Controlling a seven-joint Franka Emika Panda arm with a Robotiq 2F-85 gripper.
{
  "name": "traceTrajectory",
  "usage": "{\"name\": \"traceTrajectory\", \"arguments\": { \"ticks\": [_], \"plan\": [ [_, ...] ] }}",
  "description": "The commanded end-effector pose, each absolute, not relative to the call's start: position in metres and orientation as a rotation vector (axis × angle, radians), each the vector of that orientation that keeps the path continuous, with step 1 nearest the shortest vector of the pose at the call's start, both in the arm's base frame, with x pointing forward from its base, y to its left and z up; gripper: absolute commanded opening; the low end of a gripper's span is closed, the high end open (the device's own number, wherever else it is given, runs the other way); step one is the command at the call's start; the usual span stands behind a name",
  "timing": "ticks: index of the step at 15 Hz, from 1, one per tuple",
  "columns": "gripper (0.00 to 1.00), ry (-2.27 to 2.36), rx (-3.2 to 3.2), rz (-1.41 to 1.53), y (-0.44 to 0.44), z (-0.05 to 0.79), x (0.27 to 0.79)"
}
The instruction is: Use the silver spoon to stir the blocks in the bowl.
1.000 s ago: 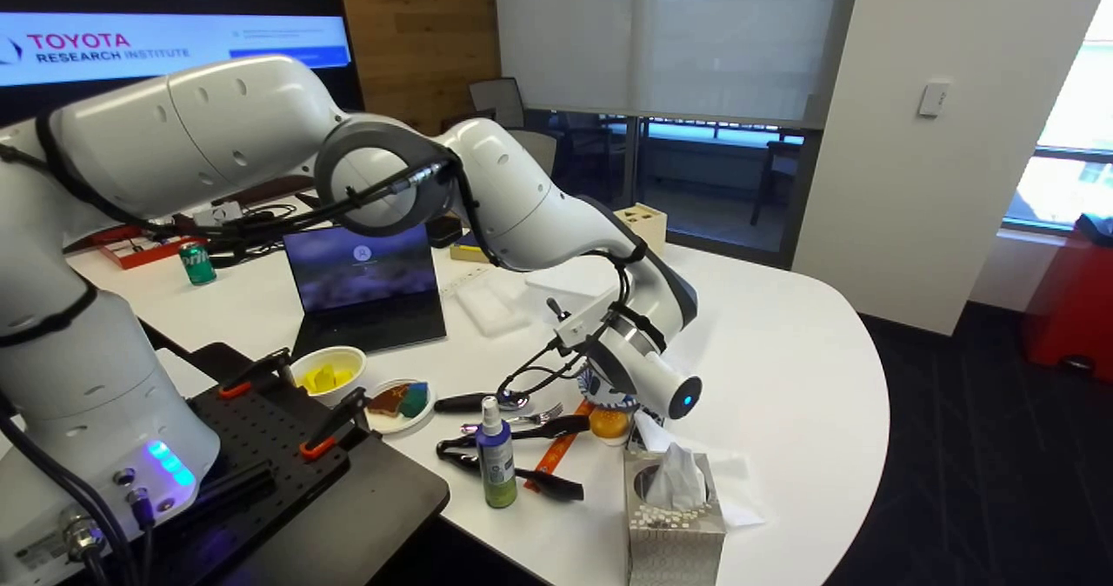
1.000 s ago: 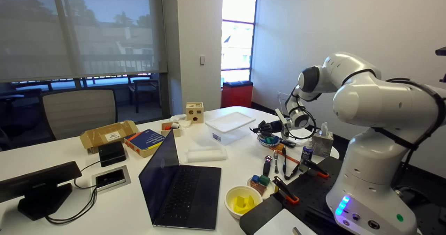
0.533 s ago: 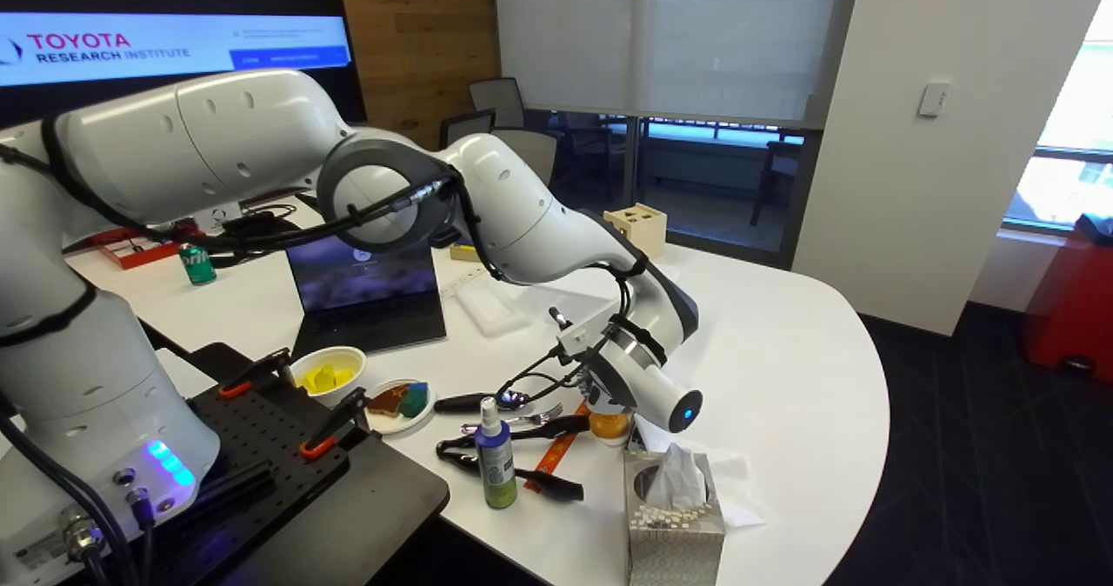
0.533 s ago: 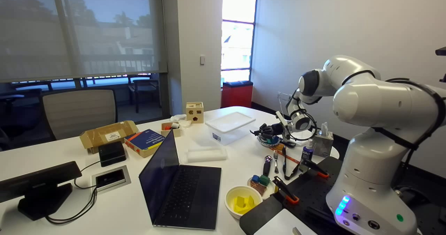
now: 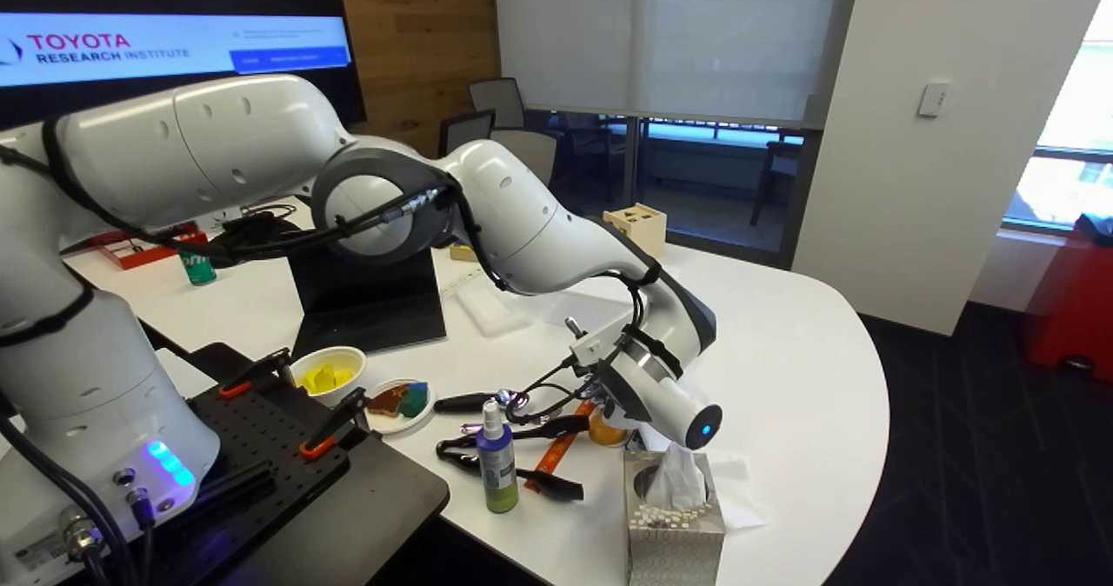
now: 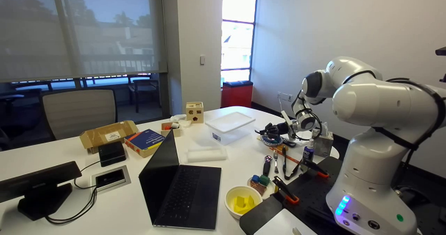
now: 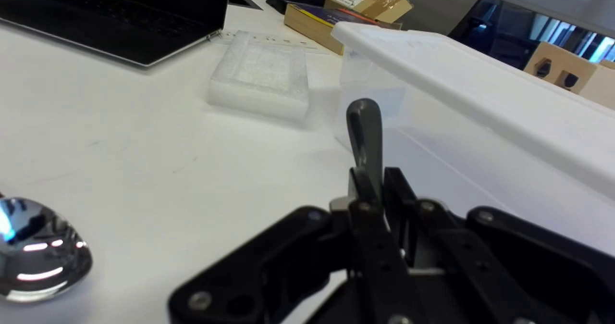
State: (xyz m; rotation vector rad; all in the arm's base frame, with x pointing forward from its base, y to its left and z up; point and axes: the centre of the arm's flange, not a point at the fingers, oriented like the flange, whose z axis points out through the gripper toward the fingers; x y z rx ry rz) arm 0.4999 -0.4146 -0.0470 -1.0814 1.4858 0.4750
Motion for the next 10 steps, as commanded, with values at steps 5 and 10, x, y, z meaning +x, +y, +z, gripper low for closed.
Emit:
{"name": "traceTrajectory", "arguments": {
  "ticks": [5, 10],
  "plan": [
    [0.03, 1.506, -1.188, 0.397, -0.424, -0.007, 0.529],
    [0.03, 1.444, -1.136, 0.442, -0.412, -0.003, 0.541]
  ]
}}
